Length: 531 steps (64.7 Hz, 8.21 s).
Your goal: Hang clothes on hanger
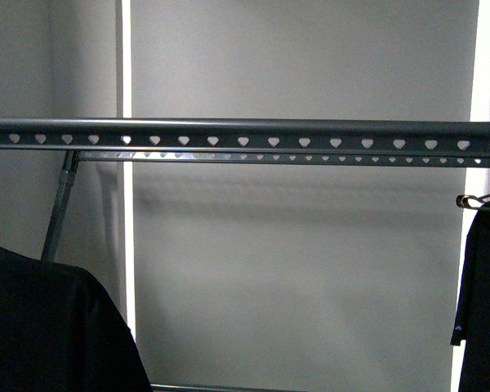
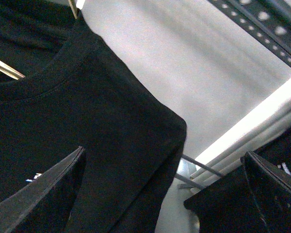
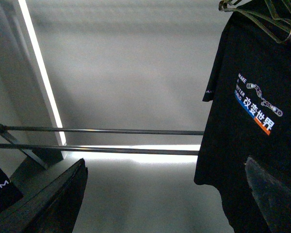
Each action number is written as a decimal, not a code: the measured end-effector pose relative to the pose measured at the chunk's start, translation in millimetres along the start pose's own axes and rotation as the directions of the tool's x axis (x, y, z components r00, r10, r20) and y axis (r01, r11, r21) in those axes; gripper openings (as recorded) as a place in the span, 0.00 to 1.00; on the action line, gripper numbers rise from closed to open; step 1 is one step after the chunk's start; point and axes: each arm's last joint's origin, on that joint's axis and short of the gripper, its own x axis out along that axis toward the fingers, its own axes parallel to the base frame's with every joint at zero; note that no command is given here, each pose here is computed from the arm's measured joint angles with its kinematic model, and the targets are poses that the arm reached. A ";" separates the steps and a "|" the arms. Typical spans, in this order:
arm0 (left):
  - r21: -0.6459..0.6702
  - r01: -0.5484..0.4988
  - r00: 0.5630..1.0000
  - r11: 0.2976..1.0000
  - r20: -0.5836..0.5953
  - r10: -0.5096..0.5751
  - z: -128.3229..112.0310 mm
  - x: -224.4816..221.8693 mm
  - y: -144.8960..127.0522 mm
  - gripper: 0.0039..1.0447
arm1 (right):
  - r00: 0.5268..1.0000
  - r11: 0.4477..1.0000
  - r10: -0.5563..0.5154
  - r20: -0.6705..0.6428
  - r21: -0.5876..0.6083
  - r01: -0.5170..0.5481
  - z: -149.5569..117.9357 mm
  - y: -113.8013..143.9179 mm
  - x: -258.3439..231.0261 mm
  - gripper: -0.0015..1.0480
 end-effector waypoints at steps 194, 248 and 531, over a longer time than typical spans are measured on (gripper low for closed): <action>0.722 0.206 0.603 -0.660 -0.625 -0.496 -9.5 92.0 -58.9 0.04 | 1.000 1.000 0.000 0.000 0.000 0.000 0.0 0.0 0.0 0.93; 0.714 0.183 0.607 -0.676 -0.623 -0.494 -8.8 92.2 -58.0 0.04 | 0.813 0.177 0.579 -0.063 -0.964 -0.201 73.3 -7.8 86.1 0.93; 0.508 -0.002 0.996 0.861 0.080 -0.044 -72.3 -87.4 55.9 0.03 | 0.887 0.713 0.256 -0.384 0.695 0.095 161.4 -68.0 327.5 0.35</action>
